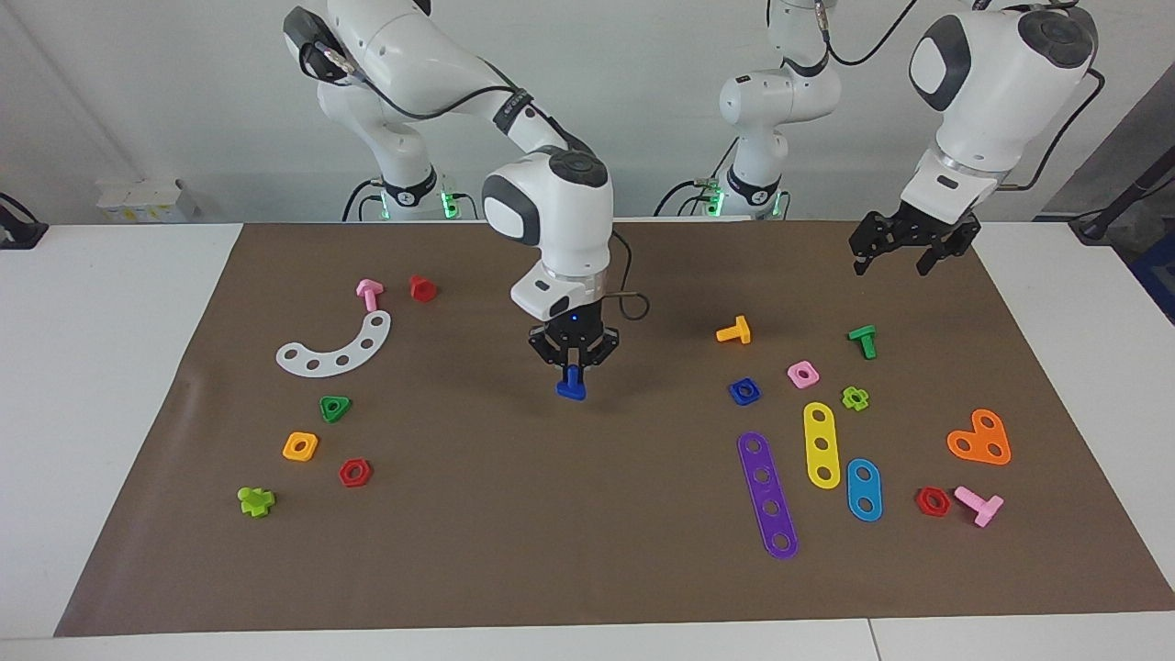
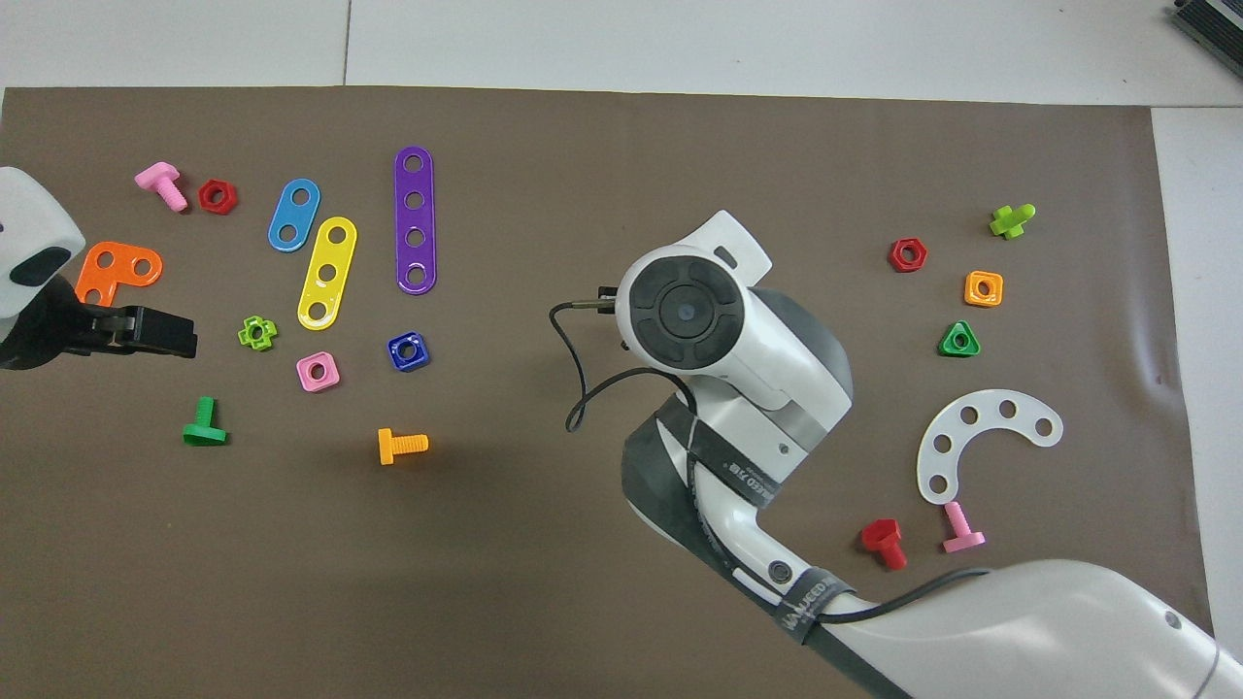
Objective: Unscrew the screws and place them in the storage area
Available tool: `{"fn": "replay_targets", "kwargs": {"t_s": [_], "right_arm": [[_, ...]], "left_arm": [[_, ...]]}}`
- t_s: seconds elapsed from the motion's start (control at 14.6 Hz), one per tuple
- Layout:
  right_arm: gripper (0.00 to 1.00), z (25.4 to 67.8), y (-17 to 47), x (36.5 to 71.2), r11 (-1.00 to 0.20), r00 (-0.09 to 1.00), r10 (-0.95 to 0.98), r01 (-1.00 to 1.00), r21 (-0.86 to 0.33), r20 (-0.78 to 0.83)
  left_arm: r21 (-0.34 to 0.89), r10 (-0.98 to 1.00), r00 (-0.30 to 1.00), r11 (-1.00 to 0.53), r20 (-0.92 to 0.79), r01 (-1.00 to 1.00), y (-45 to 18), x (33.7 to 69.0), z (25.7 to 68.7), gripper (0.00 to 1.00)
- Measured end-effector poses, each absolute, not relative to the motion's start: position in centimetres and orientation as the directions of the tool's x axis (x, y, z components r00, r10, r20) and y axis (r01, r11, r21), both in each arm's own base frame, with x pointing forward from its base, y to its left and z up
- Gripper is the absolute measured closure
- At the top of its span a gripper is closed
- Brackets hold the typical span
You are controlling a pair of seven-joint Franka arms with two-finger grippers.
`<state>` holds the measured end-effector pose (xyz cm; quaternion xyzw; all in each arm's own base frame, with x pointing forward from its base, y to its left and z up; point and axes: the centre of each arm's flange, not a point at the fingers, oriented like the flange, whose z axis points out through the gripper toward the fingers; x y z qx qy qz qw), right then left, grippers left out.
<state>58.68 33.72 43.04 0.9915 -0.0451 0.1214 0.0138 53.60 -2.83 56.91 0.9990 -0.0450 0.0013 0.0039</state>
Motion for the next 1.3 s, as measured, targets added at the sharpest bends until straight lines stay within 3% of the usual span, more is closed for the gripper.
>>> {"fn": "replay_targets", "kwargs": {"t_s": [0.34, 0.69, 0.96, 1.3], "right_arm": [[0.81, 45.7, 19.2, 61.8, -0.997, 0.985, -0.078, -0.074, -0.028, 0.157], [0.81, 41.0, 6.4, 60.2, -0.998, 0.997, -0.037, -0.034, -0.051, 0.07], [0.81, 34.5, 3.1, 57.7, -0.999, 0.996, -0.021, -0.018, -0.035, 0.084], [0.81, 32.5, 3.2, 56.4, -0.999, 0.997, -0.018, -0.016, -0.033, 0.079]], "left_arm": [[0.007, -0.094, 0.996, -0.996, 0.009, -0.094, -2.9, 53.6, 57.0, 0.0], [0.007, -0.092, 0.996, -0.996, 0.02, -0.092, -2.8, 53.8, 57.1, 0.0], [0.007, -0.088, 0.996, -0.996, 0.022, -0.088, -2.6, 53.8, 57.1, 0.0], [0.008, -0.077, 0.997, -0.997, 0.023, -0.077, -1.9, 53.8, 57.1, 0.0]]}}
